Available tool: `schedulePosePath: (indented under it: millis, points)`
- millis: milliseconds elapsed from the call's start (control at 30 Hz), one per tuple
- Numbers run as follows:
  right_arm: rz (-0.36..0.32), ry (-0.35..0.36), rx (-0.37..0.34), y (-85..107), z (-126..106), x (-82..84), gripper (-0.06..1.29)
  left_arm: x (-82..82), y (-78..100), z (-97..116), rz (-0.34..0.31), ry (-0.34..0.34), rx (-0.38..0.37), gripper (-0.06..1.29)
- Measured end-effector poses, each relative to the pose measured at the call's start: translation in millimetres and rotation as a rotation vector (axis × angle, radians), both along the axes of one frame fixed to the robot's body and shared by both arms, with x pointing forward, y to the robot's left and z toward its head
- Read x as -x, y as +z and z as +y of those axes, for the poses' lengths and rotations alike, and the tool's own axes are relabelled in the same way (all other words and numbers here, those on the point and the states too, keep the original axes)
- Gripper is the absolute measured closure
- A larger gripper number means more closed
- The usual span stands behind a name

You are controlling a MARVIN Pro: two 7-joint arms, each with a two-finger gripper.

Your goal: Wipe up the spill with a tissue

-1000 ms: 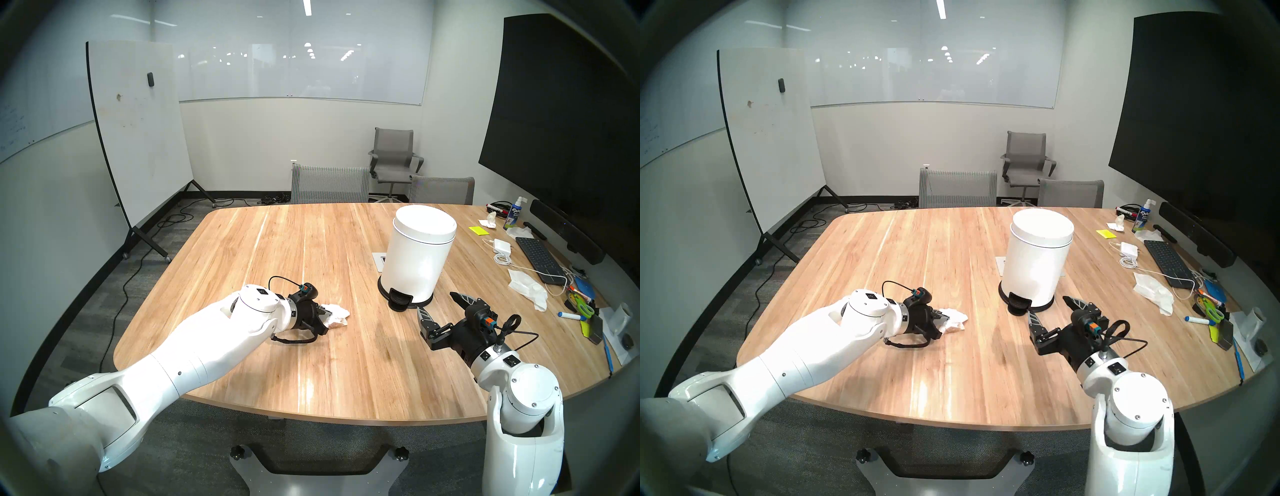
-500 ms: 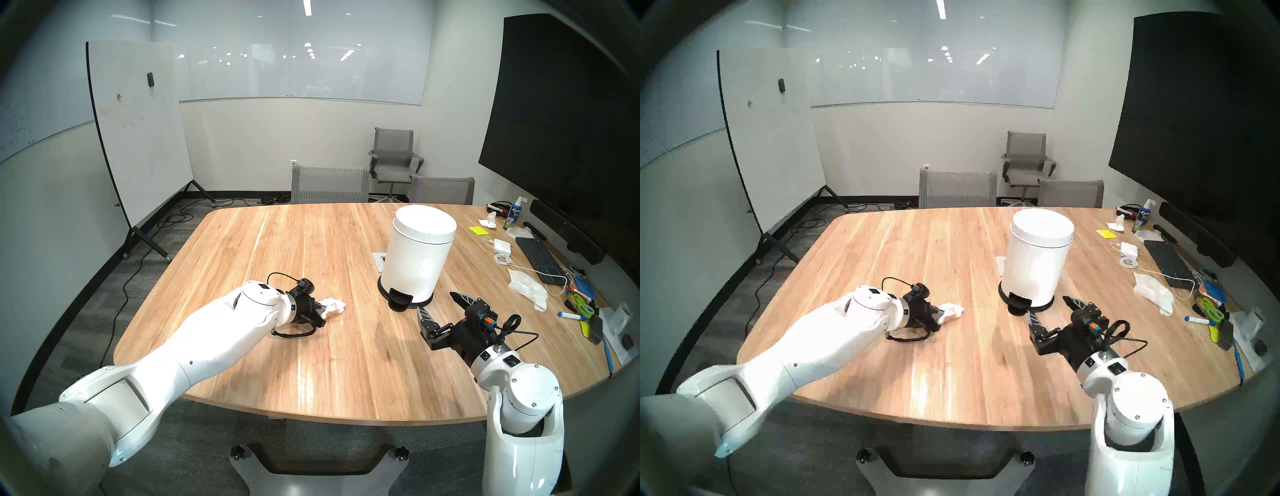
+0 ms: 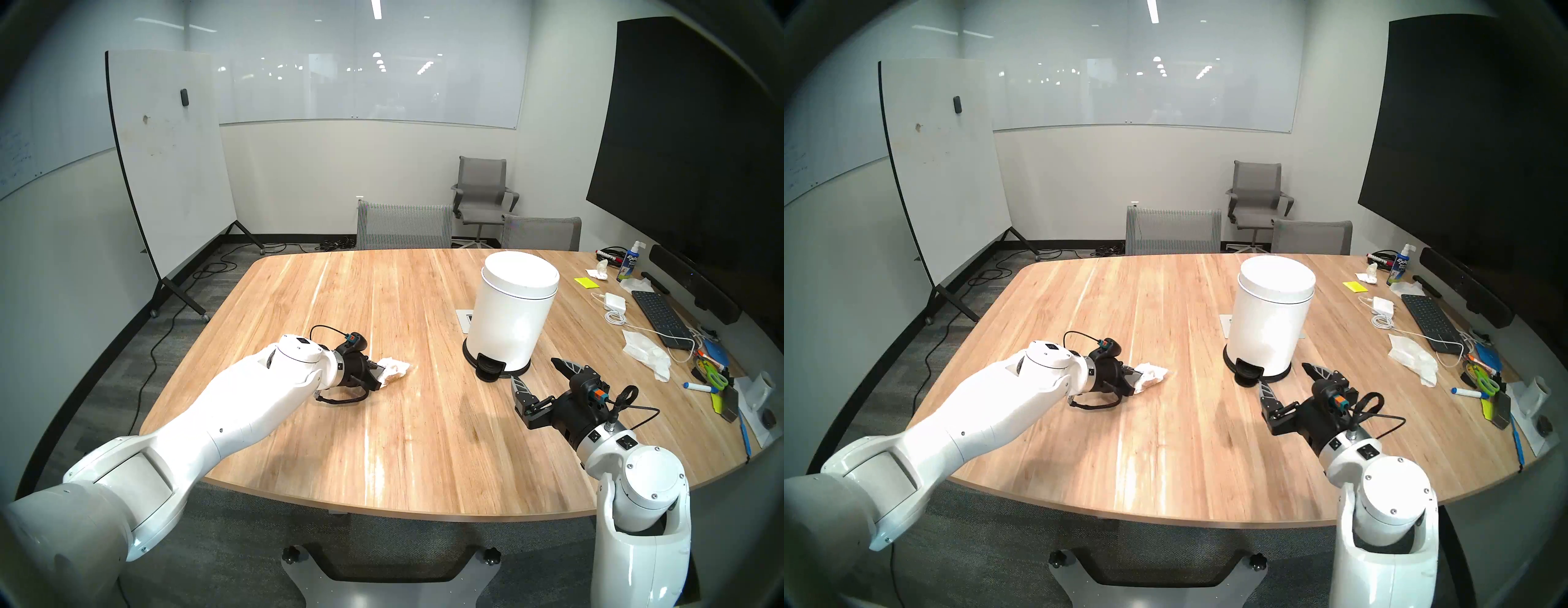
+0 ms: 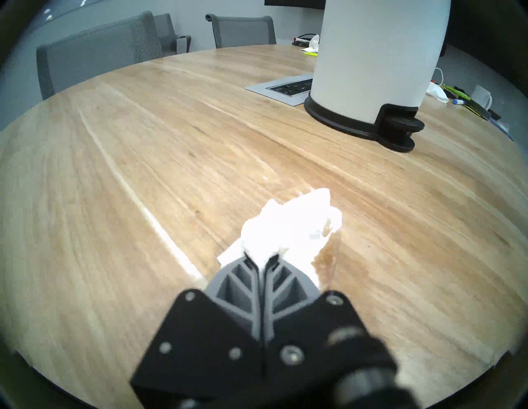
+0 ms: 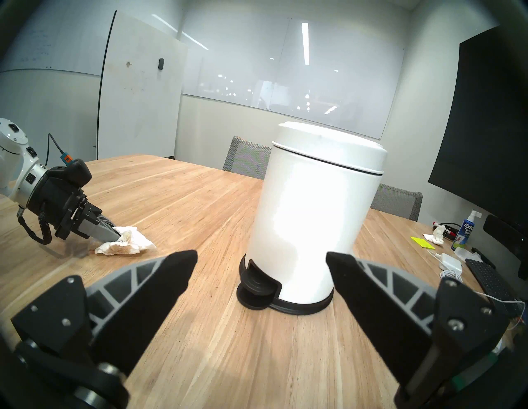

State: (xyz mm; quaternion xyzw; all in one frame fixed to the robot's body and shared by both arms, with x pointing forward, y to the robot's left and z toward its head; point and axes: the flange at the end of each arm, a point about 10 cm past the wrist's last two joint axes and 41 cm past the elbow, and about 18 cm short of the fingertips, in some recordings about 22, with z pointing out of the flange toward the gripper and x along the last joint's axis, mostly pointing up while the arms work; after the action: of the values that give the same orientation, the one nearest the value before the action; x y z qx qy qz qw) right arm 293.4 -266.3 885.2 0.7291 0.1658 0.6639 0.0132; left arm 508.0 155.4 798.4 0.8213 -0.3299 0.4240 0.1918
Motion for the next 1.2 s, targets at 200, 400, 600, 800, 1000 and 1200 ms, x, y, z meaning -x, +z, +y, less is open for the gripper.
schedulePosePath:
  millis: [200,400,600,800,1000,1200]
  points:
    - [0.0,0.0,0.0,0.0,0.0,0.0,-0.01,7.6,6.9,23.2,-0.003,-0.013,-0.003,1.25]
    - [0.0,0.0,0.0,0.0,0.0,0.0,-0.01,21.0,4.4,41.4,0.014,-0.028,-0.011,1.25]
    - [0.0,0.0,0.0,0.0,0.0,0.0,-0.01,39.2,-5.1,60.7,0.046,-0.042,-0.023,1.25]
    - [0.0,0.0,0.0,0.0,0.0,0.0,-0.01,52.8,-9.3,71.8,0.055,-0.056,-0.022,1.25]
    - [0.0,0.0,0.0,0.0,0.0,0.0,-0.01,64.3,-9.9,75.0,0.059,-0.072,-0.017,1.25]
    - [0.0,0.0,0.0,0.0,0.0,0.0,-0.01,80.0,-8.5,69.4,0.074,-0.102,-0.013,1.25]
